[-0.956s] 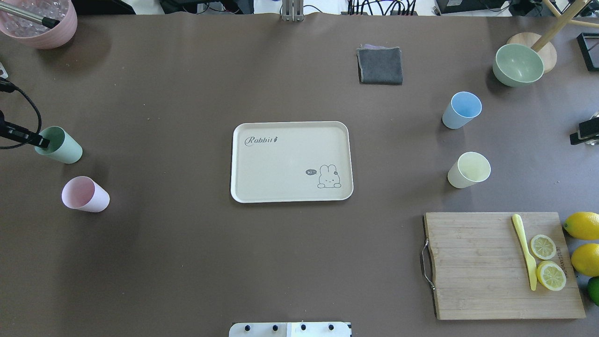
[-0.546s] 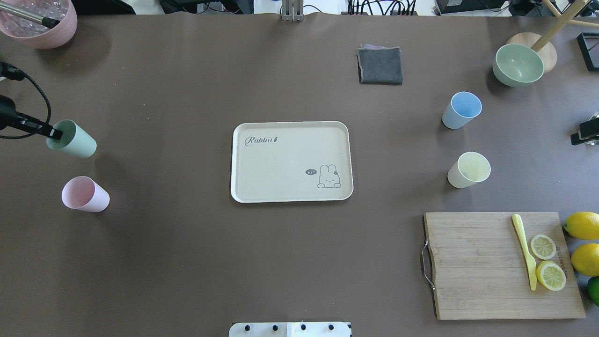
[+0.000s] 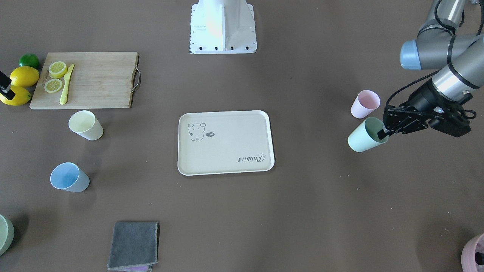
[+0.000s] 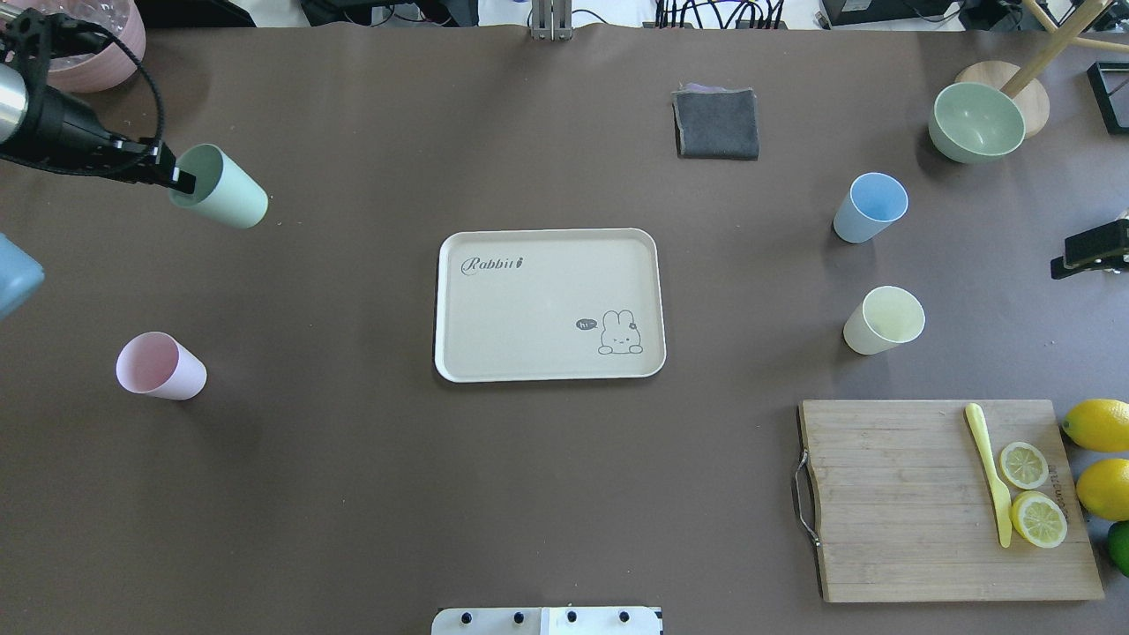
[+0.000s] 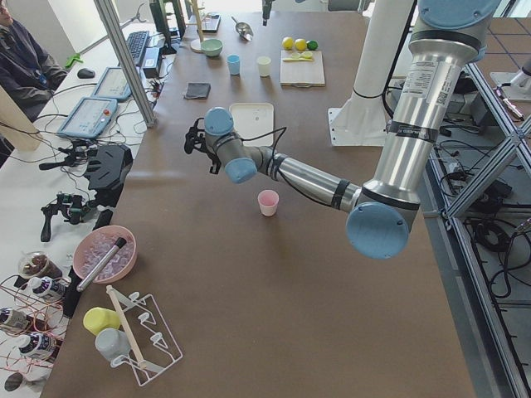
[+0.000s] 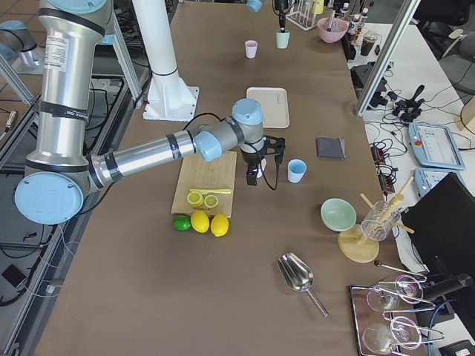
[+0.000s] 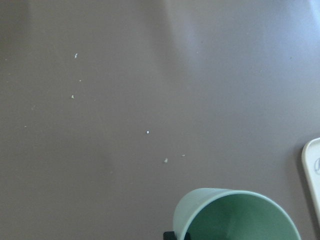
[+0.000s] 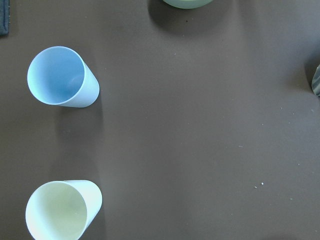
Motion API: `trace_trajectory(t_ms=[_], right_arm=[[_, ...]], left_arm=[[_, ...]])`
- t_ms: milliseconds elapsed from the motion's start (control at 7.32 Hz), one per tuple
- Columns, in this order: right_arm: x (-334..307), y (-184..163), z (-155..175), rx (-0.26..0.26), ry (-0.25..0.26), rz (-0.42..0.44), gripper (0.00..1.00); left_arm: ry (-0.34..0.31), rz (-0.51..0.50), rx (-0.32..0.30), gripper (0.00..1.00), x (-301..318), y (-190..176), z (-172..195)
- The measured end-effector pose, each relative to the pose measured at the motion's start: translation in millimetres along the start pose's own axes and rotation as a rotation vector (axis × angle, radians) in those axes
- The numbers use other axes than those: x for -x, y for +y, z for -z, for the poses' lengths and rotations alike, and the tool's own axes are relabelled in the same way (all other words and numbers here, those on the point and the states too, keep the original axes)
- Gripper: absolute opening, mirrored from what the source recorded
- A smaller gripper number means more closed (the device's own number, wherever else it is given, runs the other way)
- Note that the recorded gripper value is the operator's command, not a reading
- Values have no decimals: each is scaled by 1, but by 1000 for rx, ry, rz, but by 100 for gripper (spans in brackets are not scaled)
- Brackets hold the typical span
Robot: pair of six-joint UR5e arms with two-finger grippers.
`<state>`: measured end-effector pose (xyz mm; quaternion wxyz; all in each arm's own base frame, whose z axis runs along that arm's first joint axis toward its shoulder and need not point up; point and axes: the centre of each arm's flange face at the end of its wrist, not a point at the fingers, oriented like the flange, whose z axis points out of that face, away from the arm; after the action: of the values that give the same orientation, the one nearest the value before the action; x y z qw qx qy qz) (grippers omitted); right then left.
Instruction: Place all cups on tray
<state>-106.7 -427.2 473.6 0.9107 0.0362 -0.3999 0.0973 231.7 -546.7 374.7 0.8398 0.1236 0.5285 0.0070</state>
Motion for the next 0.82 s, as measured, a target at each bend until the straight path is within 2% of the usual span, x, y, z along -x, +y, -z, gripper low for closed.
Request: trace_trajectory(t_ms=[410, 820], right_arm=[[34, 9, -22, -6, 17, -46, 99], [65, -1, -30, 3, -5, -44, 99]], left_arm=[[-115, 59, 12, 0, -160, 30, -51], [-143, 83, 21, 0, -251, 87, -115]])
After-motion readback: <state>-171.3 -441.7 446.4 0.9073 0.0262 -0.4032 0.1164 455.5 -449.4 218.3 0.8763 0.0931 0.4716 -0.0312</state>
